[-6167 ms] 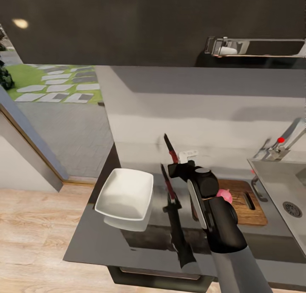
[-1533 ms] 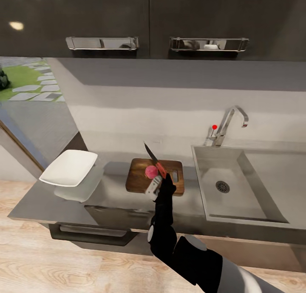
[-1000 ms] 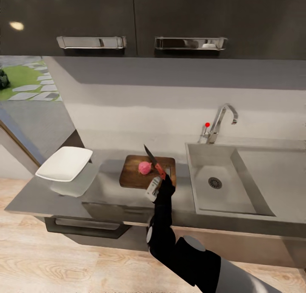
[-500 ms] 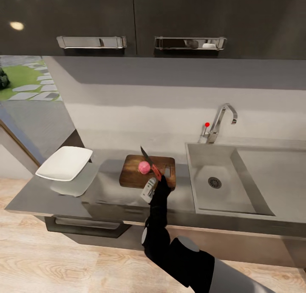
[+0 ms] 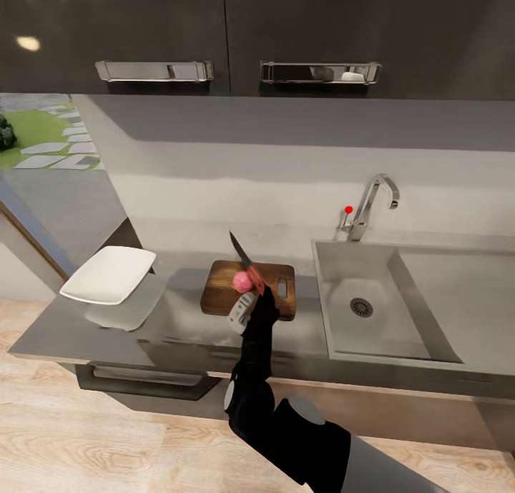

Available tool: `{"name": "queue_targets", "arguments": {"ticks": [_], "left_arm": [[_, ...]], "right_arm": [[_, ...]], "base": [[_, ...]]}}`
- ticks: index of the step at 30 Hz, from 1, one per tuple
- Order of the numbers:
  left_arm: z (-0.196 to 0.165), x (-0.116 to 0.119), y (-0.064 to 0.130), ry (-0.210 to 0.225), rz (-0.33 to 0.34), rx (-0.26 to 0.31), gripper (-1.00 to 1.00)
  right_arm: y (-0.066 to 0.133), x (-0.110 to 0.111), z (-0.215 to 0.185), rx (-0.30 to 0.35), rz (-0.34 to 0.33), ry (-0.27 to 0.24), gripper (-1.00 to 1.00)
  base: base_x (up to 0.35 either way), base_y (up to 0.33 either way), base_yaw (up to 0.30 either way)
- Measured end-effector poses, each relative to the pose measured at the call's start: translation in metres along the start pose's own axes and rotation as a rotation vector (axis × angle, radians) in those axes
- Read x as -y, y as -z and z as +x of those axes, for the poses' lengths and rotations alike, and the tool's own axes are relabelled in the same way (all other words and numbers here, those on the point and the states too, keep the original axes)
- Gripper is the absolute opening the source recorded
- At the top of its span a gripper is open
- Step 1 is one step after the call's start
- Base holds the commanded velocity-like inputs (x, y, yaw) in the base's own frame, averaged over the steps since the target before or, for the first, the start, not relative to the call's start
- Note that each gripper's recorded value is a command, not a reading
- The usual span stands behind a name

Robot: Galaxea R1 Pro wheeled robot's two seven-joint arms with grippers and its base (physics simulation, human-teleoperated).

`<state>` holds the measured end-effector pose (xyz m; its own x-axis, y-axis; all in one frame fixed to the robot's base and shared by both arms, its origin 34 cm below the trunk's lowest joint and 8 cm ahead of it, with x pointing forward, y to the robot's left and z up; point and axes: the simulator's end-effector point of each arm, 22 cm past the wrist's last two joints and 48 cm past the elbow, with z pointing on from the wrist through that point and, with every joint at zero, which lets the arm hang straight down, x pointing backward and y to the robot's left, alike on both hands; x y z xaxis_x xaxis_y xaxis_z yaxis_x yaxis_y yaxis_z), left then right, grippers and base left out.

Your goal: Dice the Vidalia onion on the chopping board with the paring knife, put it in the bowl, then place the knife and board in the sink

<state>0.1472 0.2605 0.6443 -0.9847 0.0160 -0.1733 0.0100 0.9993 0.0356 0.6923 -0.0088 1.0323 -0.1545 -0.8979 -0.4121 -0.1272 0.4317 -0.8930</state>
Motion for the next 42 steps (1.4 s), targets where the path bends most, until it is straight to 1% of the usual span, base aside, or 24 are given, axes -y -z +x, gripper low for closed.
{"name": "queue_targets", "arguments": {"ticks": [3, 7, 9, 12, 23, 24, 25, 34, 35, 42], "left_arm": [[0.004, 0.001, 0.0, 0.0, 0.002, 0.0, 1.0], [0.001, 0.001, 0.001, 0.0, 0.002, 0.019, 1.0], [-0.001, 0.001, 0.001, -0.001, 0.003, 0.03, 1.0], [-0.001, 0.001, 0.001, -0.001, 0.003, 0.03, 1.0], [0.0, 0.001, 0.001, 0.0, 0.003, 0.027, 1.0], [0.001, 0.001, 0.001, 0.0, 0.003, 0.027, 1.0], [0.001, 0.001, 0.001, 0.0, 0.003, 0.027, 1.0], [0.001, 0.001, 0.001, 0.0, 0.003, 0.026, 1.0], [0.001, 0.001, 0.001, 0.0, 0.003, 0.026, 1.0], [0.001, 0.001, 0.001, 0.0, 0.003, 0.026, 1.0]], "right_arm": [[0.0, 0.005, -0.001, 0.005, 0.024, 0.008, -1.0], [0.0, 0.008, -0.001, 0.01, 0.04, 0.02, -1.0], [-0.001, 0.008, 0.0, 0.01, 0.042, 0.024, -1.0], [-0.001, 0.007, 0.002, 0.007, 0.038, 0.029, -1.0], [-0.003, -0.014, 0.008, -0.007, -0.028, 0.051, -1.0], [-0.003, -0.021, 0.009, -0.009, -0.055, 0.053, -1.0], [-0.003, -0.024, 0.01, -0.012, -0.061, 0.059, -1.0], [-0.003, -0.032, 0.012, -0.014, -0.077, 0.076, -1.0], [-0.003, -0.035, 0.015, -0.02, -0.081, 0.085, -1.0], [-0.004, -0.036, 0.017, -0.024, -0.081, 0.094, -1.0]], "base": [[0.0, 0.0, 0.0], [0.0, 0.0, 0.0], [0.0, 0.0, 0.0], [0.0, 0.0, 0.0], [0.0, 0.0, 0.0], [0.0, 0.0, 0.0], [0.0, 0.0, 0.0], [0.0, 0.0, 0.0], [0.0, 0.0, 0.0], [0.0, 0.0, 0.0]]}}
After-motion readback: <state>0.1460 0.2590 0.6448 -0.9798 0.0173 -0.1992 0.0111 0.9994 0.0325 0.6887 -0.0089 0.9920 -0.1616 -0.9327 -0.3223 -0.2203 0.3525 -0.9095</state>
